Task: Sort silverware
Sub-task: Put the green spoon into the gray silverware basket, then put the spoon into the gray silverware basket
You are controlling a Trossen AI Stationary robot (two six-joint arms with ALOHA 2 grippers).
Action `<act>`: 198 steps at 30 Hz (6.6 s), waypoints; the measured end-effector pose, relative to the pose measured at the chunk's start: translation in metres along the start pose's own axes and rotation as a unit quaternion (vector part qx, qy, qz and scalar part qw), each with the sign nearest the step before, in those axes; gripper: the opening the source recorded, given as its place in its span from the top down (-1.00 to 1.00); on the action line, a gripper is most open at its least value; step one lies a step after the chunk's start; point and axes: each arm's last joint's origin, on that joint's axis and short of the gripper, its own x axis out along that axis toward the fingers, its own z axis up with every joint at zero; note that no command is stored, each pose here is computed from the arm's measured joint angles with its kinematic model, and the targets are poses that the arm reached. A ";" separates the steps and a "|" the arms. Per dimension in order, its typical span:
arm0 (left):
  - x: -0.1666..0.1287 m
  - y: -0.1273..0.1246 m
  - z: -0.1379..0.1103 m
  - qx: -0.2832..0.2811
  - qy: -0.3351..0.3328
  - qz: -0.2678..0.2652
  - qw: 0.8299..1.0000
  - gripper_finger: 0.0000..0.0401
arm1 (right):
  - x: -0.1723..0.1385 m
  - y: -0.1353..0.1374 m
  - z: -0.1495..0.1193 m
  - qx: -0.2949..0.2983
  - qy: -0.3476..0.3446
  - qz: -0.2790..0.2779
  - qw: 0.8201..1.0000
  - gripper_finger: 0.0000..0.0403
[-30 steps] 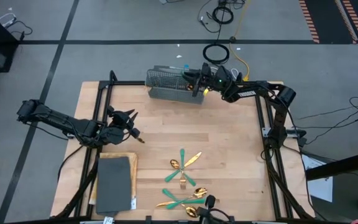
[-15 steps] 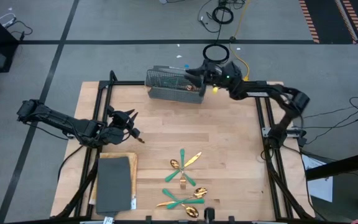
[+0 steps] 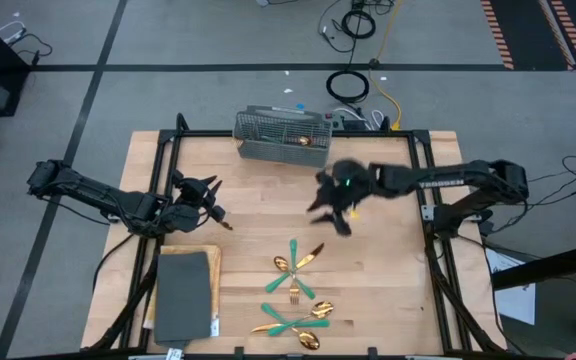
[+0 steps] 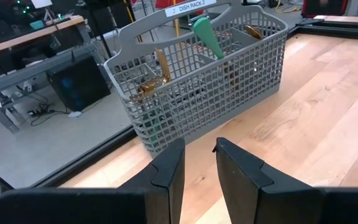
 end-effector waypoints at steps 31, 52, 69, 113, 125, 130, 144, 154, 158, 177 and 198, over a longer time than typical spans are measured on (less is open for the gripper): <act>0.000 -0.003 -0.001 -0.031 0.025 -0.054 0.998 0.51 | 0.154 0.090 -0.035 0.022 0.077 -0.084 0.993 0.24; 0.000 -0.004 -0.001 -0.041 0.028 -0.058 0.997 0.51 | 0.161 0.118 -0.049 0.108 0.077 -0.142 0.981 0.24; 0.000 -0.004 -0.002 -0.035 0.032 -0.059 0.997 0.51 | 0.187 0.116 -0.070 0.130 0.070 -0.150 0.978 0.24; 0.000 -0.004 -0.004 -0.027 0.037 -0.056 0.997 0.51 | 0.077 0.069 0.003 -0.084 -0.173 -0.367 0.910 1.00; 0.000 -0.002 -0.003 -0.026 0.021 -0.025 0.999 0.51 | -0.022 -0.031 -0.056 -0.040 -0.435 -0.359 0.825 1.00; 0.001 -0.001 -0.003 -0.026 0.013 -0.012 1.000 0.51 | -0.040 -0.077 -0.048 -0.040 -0.448 -0.315 0.836 1.00; 0.001 0.001 -0.003 -0.015 0.008 0.010 1.000 0.51 | -0.046 -0.161 -0.069 -0.027 -0.462 -0.280 0.841 1.00; 0.001 0.001 -0.005 -0.008 0.012 0.012 1.000 0.51 | -0.030 -0.191 -0.075 0.005 -0.462 -0.281 0.841 1.00; 0.001 0.001 -0.006 -0.004 0.015 0.011 1.000 0.51 | -0.030 -0.192 -0.079 0.018 -0.460 -0.280 0.843 1.00; 0.001 0.002 -0.006 -0.004 0.017 0.011 1.000 0.51 | -0.031 -0.195 -0.099 0.097 -0.434 -0.282 0.850 0.59; 0.001 0.002 -0.006 -0.003 0.017 0.011 1.000 0.51 | -0.050 -0.133 -0.036 0.053 -0.326 -0.014 0.944 0.20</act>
